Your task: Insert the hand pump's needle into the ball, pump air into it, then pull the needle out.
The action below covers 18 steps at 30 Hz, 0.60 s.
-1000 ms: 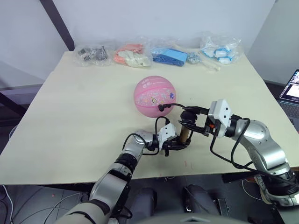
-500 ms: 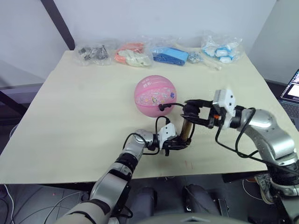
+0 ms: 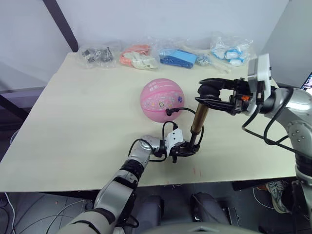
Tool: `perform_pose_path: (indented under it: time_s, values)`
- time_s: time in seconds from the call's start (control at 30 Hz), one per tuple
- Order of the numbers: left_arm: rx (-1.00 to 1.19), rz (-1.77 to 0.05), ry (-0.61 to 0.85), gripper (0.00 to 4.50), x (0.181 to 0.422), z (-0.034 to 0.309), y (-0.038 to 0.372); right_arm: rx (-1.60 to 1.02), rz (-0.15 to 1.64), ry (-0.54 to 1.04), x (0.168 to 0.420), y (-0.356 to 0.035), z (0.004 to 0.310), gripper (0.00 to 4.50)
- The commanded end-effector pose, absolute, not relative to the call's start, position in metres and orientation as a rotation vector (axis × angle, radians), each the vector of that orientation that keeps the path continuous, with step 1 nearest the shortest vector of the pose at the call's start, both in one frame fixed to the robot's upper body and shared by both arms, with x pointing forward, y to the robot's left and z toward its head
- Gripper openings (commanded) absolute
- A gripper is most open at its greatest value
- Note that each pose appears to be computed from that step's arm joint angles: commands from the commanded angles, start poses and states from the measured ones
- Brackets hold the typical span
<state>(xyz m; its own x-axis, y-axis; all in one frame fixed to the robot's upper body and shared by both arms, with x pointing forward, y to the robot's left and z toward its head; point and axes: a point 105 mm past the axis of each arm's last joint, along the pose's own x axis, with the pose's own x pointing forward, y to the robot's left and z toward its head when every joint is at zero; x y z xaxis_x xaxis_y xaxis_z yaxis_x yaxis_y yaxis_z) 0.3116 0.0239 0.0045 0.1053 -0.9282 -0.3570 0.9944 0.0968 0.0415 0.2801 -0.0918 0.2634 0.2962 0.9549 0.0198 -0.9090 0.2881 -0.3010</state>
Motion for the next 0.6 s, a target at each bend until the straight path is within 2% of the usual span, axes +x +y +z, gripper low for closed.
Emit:
perform_pose_path:
  time_s: [0.03,0.3,0.6]
  values:
    - [0.29,-1.414,0.436,1.07,0.298,-0.03,0.042,-0.249,1.285,-0.31,0.266,-0.092,0.295,1.94]
    - [0.289,-1.417,0.437,1.07,0.298,-0.031,0.041,-0.219,1.301,-0.223,0.263,-0.092,0.285,1.94]
    - [0.29,-1.412,0.439,1.07,0.298,-0.031,0.042,-0.106,1.359,-0.079,0.255,-0.078,0.235,1.94]
